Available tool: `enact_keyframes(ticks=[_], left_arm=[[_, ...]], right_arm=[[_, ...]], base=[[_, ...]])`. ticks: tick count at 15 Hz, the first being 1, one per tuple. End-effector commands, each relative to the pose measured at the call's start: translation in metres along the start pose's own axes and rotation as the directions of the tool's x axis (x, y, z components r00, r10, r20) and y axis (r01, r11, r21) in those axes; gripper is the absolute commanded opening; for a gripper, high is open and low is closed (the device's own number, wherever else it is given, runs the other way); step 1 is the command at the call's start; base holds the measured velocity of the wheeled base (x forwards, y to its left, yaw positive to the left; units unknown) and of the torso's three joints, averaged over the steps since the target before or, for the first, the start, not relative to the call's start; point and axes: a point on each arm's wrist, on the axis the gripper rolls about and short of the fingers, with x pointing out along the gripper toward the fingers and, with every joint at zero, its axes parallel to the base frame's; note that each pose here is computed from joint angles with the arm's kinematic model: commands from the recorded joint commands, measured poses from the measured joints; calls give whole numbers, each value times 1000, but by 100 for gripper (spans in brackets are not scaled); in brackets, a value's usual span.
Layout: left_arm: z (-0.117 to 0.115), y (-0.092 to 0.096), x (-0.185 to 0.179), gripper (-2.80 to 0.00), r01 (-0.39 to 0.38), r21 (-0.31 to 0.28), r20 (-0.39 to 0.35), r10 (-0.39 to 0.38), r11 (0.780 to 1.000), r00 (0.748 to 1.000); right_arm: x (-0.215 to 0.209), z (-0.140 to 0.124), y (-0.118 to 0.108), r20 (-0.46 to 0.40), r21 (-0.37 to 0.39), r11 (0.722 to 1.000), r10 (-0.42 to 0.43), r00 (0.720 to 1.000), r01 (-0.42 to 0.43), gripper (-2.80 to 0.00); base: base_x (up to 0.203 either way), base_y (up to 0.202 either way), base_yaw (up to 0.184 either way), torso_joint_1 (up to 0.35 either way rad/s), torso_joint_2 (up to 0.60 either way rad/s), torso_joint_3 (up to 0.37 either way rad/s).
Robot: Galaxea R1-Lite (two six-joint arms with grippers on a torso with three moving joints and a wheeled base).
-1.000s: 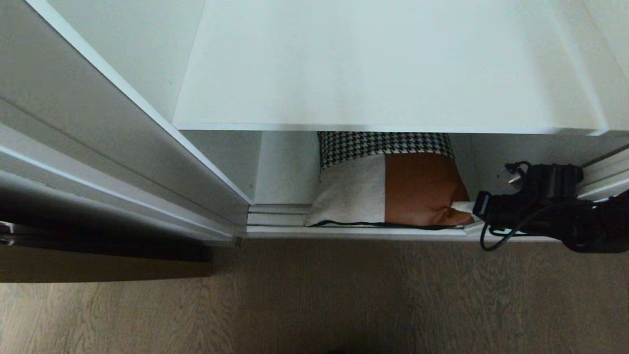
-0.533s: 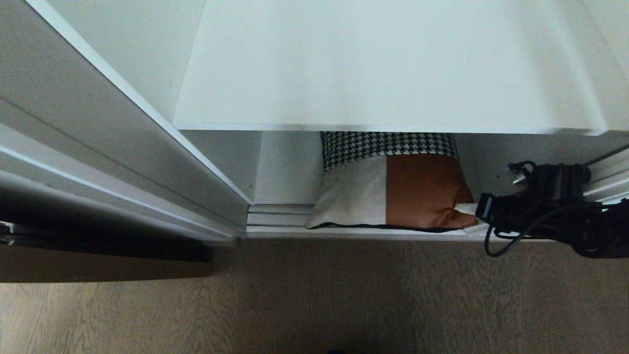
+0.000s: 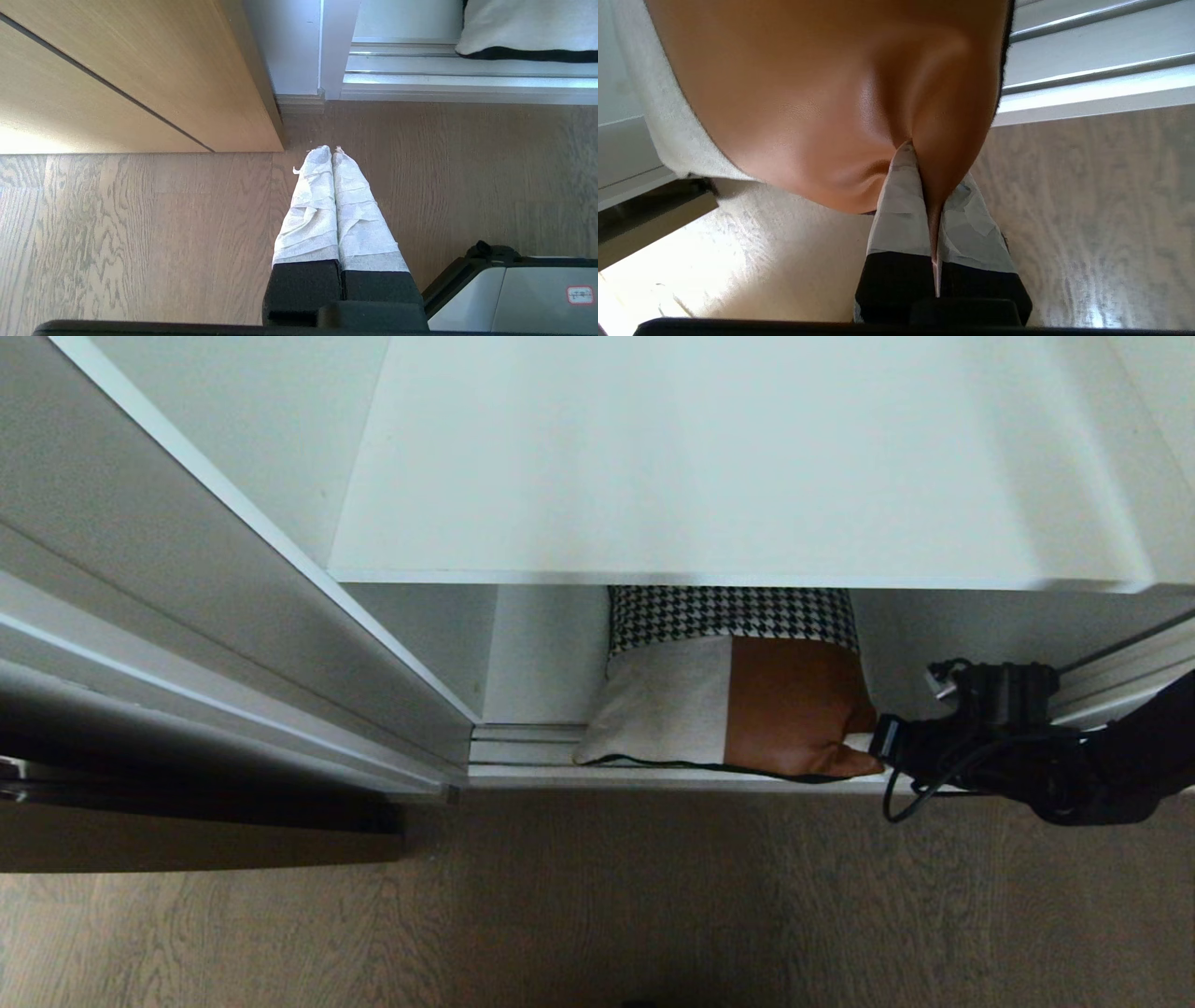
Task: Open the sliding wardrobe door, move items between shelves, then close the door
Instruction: Place the pillow on the higher shelf
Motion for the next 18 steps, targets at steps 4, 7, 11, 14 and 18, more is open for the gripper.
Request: enact_keyframes(ticks=[4,7,11,14,18], left_arm=[[0,0,0,-280,-1,0,-2,1,1000,1000],[-1,0,0,-280,1,12,-3,-1,1000,1000],[-1,0,0,-280,0,11,-3,0,1000,1000],[-1,0,0,-280,4,21,-6,-4,1000,1000],[-1,0,0,-280,4,16,-6,-4,1000,1000]], right_arm=[[-9,-17,7,30,-21,999,37,999,-36,-280],[-29,-8,15,66,-33,999,44,997,-42,-280],[-47,-10,14,70,-29,999,36,997,-34,-280],[-56,-12,17,71,-27,999,35,997,-33,-280],[-59,-15,16,63,-15,999,30,998,-29,-280]], base=[[0,0,0,0,0,0],[0,0,0,0,0,0],[0,0,0,0,0,0],[0,0,0,0,0,0],[0,0,0,0,0,0]])
